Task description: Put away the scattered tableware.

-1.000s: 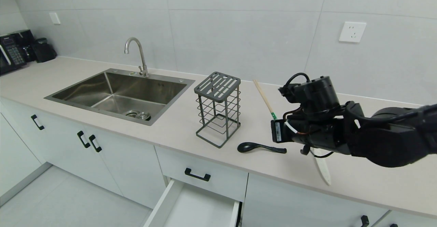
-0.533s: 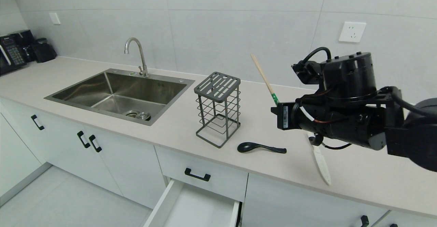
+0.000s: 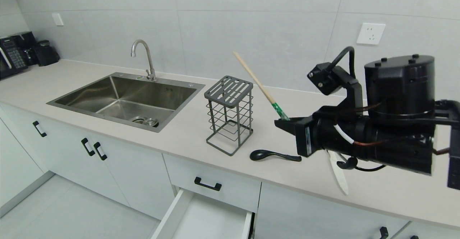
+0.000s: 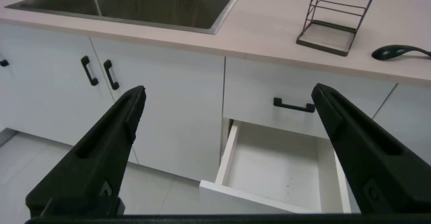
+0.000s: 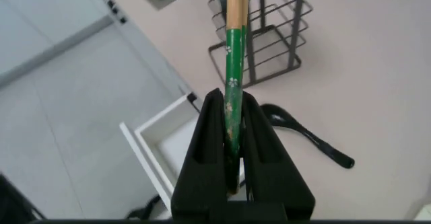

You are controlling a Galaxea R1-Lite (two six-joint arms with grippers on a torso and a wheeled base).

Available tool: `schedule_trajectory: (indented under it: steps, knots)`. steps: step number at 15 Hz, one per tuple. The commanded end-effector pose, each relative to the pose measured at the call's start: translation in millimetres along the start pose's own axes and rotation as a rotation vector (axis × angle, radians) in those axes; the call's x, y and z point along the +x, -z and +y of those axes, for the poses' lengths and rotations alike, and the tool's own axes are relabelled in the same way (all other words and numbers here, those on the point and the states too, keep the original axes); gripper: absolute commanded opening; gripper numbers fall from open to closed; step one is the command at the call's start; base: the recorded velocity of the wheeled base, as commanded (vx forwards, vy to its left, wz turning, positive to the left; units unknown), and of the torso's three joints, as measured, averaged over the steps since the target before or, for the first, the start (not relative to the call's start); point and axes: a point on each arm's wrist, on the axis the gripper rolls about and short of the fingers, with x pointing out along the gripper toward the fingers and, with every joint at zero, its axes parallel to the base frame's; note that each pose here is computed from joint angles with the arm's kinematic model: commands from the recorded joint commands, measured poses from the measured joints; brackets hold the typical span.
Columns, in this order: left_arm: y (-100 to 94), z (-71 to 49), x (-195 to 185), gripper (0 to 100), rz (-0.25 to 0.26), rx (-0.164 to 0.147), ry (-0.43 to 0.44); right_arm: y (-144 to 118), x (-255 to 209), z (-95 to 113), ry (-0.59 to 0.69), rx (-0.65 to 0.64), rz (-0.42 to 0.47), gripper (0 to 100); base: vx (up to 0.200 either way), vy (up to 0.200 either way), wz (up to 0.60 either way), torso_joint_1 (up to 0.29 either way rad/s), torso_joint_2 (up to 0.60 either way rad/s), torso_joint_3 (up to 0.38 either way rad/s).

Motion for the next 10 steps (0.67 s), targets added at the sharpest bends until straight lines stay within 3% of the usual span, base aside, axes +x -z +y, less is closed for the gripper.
schedule_trajectory:
  steps: [1,4,7,10]
  knots:
    - [0.0,0.0,0.1,100,0.001,0.000,0.000,17.0,-15.8,-1.1,-0.062,-0.066,0.028,0,0.000,0.000,0.00,0.000,0.00,0.000]
    - [0.0,0.0,0.1,100,0.001,0.000,0.000,29.7,-26.5,2.6,-0.142,-0.076,0.045,0,0.000,0.000,0.00,0.000,0.00,0.000]
    - [0.0,0.0,0.1,100,0.001,0.000,0.001,52.8,-27.1,24.0,-0.275,-0.111,0.098,0,0.000,0.000,0.00,0.000,0.00,0.000]
    - [0.0,0.0,0.1,100,0.001,0.000,0.000,57.9,-14.2,27.6,-0.282,-0.113,0.135,0,0.000,0.000,0.00,0.000,0.00,0.000]
